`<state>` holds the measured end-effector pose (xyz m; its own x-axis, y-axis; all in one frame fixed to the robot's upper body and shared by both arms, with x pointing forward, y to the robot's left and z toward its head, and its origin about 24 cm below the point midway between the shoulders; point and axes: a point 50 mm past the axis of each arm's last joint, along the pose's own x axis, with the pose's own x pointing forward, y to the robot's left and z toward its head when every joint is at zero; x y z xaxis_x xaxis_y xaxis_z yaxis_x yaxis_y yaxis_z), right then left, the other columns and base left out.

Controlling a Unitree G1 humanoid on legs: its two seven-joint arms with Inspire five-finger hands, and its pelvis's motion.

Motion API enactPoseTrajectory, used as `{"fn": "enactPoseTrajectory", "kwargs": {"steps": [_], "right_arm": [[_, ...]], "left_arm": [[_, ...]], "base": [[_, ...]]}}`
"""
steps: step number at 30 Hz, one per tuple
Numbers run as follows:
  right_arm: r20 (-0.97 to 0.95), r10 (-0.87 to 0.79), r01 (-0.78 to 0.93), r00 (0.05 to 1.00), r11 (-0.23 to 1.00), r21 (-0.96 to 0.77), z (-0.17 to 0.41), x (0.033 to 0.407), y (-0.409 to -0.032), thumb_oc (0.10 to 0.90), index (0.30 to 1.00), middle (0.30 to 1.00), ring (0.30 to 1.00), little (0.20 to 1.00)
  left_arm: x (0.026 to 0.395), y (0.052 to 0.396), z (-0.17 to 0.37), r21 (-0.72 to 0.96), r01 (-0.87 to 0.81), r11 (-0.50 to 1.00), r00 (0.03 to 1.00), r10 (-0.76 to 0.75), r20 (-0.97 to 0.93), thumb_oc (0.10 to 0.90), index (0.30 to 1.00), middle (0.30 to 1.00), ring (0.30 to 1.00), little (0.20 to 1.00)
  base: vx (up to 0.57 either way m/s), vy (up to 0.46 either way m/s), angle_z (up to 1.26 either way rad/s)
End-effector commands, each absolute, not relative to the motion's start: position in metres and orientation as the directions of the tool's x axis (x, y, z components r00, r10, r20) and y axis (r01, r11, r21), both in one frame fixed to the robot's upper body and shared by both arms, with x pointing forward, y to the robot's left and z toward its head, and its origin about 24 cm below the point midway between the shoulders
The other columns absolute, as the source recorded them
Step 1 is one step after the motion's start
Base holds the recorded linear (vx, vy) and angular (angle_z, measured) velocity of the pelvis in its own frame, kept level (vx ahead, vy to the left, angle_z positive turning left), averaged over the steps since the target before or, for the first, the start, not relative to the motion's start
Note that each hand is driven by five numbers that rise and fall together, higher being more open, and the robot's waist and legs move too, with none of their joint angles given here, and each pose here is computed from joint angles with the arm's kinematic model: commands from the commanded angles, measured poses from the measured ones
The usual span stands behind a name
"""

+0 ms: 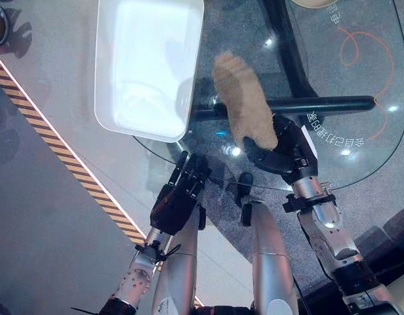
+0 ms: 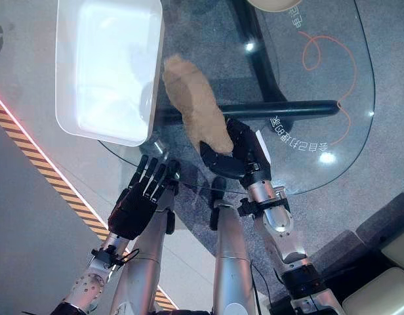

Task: Wipe the table with a cloth and put it in the basket.

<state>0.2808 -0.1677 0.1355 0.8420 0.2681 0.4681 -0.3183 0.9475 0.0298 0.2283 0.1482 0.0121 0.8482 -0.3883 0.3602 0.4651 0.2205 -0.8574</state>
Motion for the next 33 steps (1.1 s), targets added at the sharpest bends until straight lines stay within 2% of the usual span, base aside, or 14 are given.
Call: {"fn": "enactPoseTrajectory", "kwargs": {"steps": [1, 11, 19, 26, 33], "right_arm": [[0.791, 0.293, -0.448, 0.537, 0.894, -0.027, 0.198, 0.245, -0.163, 0.100, 0.300, 0.300, 0.300, 0.200], [0.781, 0.349, -0.480, 0.517, 0.874, -0.073, 0.197, 0.241, -0.156, 0.100, 0.300, 0.300, 0.300, 0.200], [0.745, 0.375, -0.474, 0.552, 0.876, -0.090, 0.193, 0.247, -0.154, 0.100, 0.300, 0.300, 0.300, 0.200], [0.696, 0.413, -0.480, 0.588, 0.870, -0.111, 0.186, 0.247, -0.148, 0.100, 0.300, 0.300, 0.300, 0.200], [0.576, 0.567, -0.558, 0.589, 0.801, -0.219, 0.176, 0.251, -0.128, 0.100, 0.300, 0.300, 0.300, 0.200]], "left_arm": [[0.207, 0.139, 0.024, -0.823, 0.560, 0.093, 0.777, -0.403, 0.483, 0.800, 0.900, 0.900, 0.900, 0.900], [0.215, 0.127, 0.046, -0.756, 0.651, 0.067, 0.696, -0.449, 0.560, 0.800, 0.900, 0.900, 0.900, 0.900], [0.230, 0.133, 0.086, -0.620, 0.783, 0.053, 0.580, -0.422, 0.697, 0.800, 0.900, 0.900, 0.900, 0.900], [0.233, 0.136, 0.100, -0.592, 0.802, 0.075, 0.564, -0.418, 0.712, 0.800, 0.900, 0.900, 0.900, 0.900], [0.240, 0.131, 0.112, -0.580, 0.810, 0.083, 0.553, -0.435, 0.711, 0.800, 0.900, 0.900, 0.900, 0.900]], "base": [[0.00, 0.000, 0.00], [-0.01, 0.000, -0.05], [0.00, 0.001, -0.02], [0.00, 0.000, 0.00], [0.00, 0.000, 0.00]]}}
